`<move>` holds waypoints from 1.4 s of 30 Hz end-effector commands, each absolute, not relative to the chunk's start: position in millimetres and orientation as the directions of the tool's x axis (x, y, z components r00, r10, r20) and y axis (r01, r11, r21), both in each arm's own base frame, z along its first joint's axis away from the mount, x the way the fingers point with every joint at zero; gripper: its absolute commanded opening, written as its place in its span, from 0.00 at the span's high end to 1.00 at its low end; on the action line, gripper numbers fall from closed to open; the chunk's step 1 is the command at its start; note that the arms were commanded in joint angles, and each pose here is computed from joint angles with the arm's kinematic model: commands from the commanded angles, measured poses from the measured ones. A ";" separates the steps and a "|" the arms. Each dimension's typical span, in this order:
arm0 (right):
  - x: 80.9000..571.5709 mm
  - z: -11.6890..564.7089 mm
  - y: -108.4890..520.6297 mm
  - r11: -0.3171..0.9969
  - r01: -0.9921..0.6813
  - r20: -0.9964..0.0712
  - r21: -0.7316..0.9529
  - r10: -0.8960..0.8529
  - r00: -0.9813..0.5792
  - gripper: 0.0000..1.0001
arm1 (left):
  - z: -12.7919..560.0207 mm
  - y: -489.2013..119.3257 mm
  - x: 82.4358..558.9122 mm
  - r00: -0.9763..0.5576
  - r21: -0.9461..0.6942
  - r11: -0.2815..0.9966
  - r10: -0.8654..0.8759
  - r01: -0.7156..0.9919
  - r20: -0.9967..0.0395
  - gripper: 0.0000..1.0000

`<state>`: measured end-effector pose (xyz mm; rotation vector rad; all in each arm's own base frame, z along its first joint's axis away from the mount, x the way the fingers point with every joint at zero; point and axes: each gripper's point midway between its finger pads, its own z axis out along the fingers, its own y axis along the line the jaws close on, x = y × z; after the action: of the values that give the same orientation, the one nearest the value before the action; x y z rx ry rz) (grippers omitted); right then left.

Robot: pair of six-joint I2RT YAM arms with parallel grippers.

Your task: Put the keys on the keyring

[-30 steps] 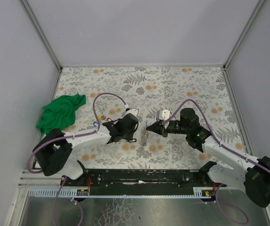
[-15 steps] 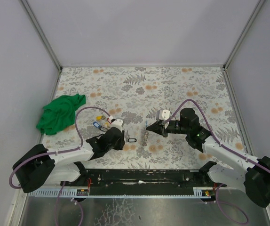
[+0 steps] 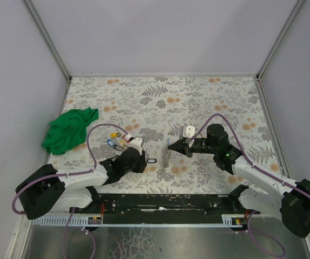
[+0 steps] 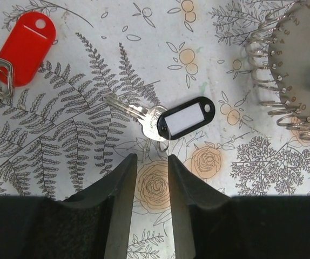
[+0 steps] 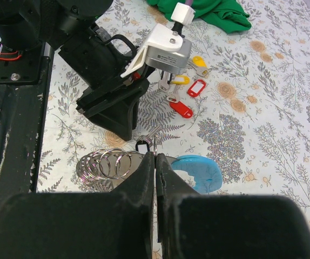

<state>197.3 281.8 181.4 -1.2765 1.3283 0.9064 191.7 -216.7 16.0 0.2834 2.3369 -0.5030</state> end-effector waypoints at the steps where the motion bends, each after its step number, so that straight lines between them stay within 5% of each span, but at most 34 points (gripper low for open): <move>1: 198.9 208.3 285.5 0.143 -0.969 -0.975 -0.201 -0.127 0.184 1.00 | 19.7 -222.2 188.1 -0.713 -0.319 0.885 0.020 0.339 -0.700 0.71; 12: 198.5 209.4 285.6 0.142 -0.969 -0.975 -0.200 -0.124 0.183 1.00 | 19.4 -228.2 198.1 -0.686 -0.279 0.893 0.045 0.354 -0.726 0.73; 26: 198.3 209.6 285.1 0.143 -0.968 -0.974 -0.204 -0.125 0.187 1.00 | 23.0 -227.7 198.7 -0.709 -0.238 0.907 0.088 0.348 -0.700 1.00; 42: 197.0 211.9 284.3 0.143 -0.968 -0.974 -0.207 -0.121 0.190 1.00 | 19.3 -230.3 169.5 -0.887 -0.146 0.926 0.274 0.348 -0.371 1.00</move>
<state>195.8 281.4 185.5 -1.2763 1.3131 0.9069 187.1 -240.7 23.5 0.4205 2.6060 -0.3496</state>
